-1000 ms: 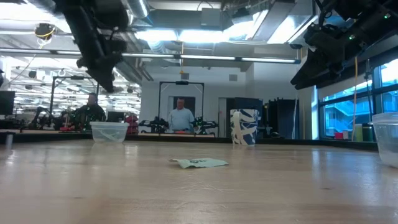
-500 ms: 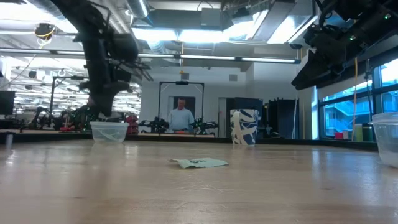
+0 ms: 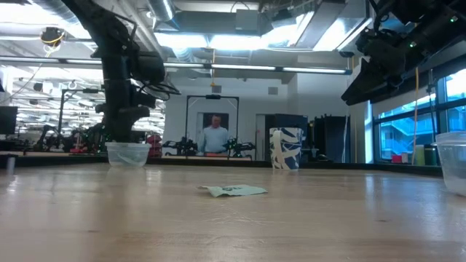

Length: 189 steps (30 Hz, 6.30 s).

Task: Pick and place items into bin
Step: Put the white stevia packet into the top transparent bin

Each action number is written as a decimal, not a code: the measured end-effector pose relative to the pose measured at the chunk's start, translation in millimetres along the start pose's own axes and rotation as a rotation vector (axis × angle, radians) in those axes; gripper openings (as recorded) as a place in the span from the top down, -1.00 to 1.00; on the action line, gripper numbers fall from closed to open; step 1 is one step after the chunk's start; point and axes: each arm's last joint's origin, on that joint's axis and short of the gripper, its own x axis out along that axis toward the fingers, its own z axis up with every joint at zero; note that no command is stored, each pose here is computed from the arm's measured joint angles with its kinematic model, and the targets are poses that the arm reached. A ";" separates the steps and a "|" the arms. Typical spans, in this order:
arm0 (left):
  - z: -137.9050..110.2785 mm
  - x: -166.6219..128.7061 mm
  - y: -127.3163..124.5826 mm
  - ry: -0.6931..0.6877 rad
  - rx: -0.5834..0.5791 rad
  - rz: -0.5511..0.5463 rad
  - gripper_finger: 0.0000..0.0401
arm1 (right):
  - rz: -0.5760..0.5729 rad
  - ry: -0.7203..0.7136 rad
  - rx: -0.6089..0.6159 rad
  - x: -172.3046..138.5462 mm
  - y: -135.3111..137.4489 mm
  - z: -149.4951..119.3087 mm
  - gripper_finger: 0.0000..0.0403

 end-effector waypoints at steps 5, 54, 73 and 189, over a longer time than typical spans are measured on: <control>-0.1 -0.4 0.1 -0.001 0.000 0.001 0.59 | -0.001 0.001 0.000 0.0 -0.1 -0.1 -0.23; -93.3 -69.4 -296.8 -0.627 1.583 -0.446 0.35 | 0.074 0.019 0.114 -0.1 2.3 0.0 -0.23; -123.5 -55.8 -320.8 -0.706 1.745 -0.318 0.35 | 0.073 0.024 0.109 -0.2 2.1 -0.5 -0.23; -73.4 -11.1 13.0 -0.552 -0.059 -0.076 0.99 | 0.055 0.081 0.083 -0.3 0.5 -6.4 -0.23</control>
